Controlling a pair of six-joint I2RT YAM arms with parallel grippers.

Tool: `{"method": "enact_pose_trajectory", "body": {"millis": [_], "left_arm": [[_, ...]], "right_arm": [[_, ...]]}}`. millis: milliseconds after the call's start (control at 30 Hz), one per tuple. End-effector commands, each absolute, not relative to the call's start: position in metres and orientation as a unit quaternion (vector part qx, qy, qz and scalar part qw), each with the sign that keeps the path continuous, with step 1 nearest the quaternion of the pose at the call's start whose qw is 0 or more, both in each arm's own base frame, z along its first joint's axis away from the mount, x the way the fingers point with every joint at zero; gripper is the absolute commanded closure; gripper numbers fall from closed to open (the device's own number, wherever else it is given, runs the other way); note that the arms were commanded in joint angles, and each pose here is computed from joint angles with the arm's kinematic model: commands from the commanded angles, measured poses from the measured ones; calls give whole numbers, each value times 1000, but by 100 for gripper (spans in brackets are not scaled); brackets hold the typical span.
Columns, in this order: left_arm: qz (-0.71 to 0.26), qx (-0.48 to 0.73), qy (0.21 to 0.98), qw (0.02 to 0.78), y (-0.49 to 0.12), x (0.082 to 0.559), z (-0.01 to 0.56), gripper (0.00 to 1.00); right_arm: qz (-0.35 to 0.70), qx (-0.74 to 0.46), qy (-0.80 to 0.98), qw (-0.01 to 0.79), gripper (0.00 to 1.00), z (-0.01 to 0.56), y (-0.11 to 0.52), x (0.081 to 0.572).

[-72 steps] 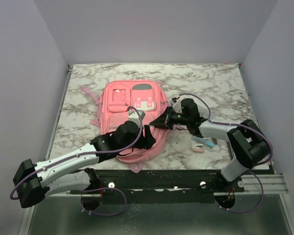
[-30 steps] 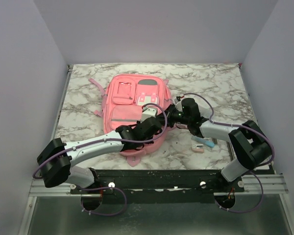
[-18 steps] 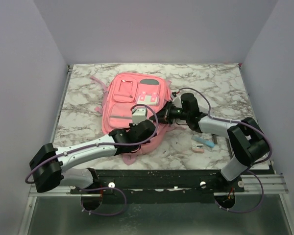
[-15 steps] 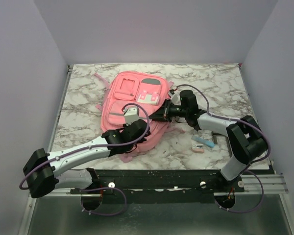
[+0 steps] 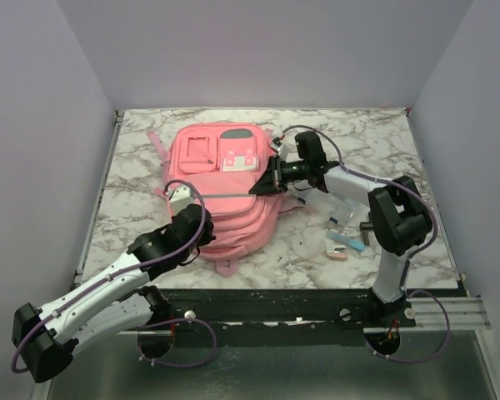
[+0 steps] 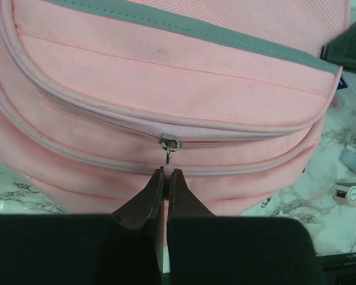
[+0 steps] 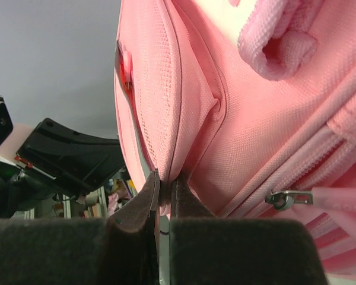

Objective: Pack the student bag
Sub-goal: Unzip the student bag at the center of the board.

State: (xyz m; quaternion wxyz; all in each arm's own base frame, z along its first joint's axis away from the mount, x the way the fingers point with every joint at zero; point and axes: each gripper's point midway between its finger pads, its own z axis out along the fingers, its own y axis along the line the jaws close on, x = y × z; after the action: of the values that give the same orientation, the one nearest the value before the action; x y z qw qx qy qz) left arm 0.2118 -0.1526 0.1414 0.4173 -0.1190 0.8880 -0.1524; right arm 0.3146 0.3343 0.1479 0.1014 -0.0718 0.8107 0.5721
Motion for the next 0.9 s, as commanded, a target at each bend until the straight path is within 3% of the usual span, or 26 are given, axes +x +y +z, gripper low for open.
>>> {"method": "enact_pose_trajectory", "body": {"millis": [0,100,233,367,400,667,867], "left_arm": [[-198,-63,903,376,-170,190,131,100],[-247,-38,900,358,-201,184,133,100],[-305,-33,891,335,-237,186,136,100],[-311,-30,887,341,-249,195,142,100],[-312,-24,886,343,-250,196,144,100],[-311,-6,886,343,-250,195,143,100],[-314,12,883,349,-250,194,148,100]], "right_arm": [[559,-133,810,119,100,147,356,342],[539,-121,824,123,98,135,367,358],[461,-91,864,179,68,122,351,380],[407,-88,882,221,36,125,323,368],[397,-80,886,225,33,126,317,364],[536,17,820,201,29,160,325,298],[581,64,798,149,31,163,356,282]]}}
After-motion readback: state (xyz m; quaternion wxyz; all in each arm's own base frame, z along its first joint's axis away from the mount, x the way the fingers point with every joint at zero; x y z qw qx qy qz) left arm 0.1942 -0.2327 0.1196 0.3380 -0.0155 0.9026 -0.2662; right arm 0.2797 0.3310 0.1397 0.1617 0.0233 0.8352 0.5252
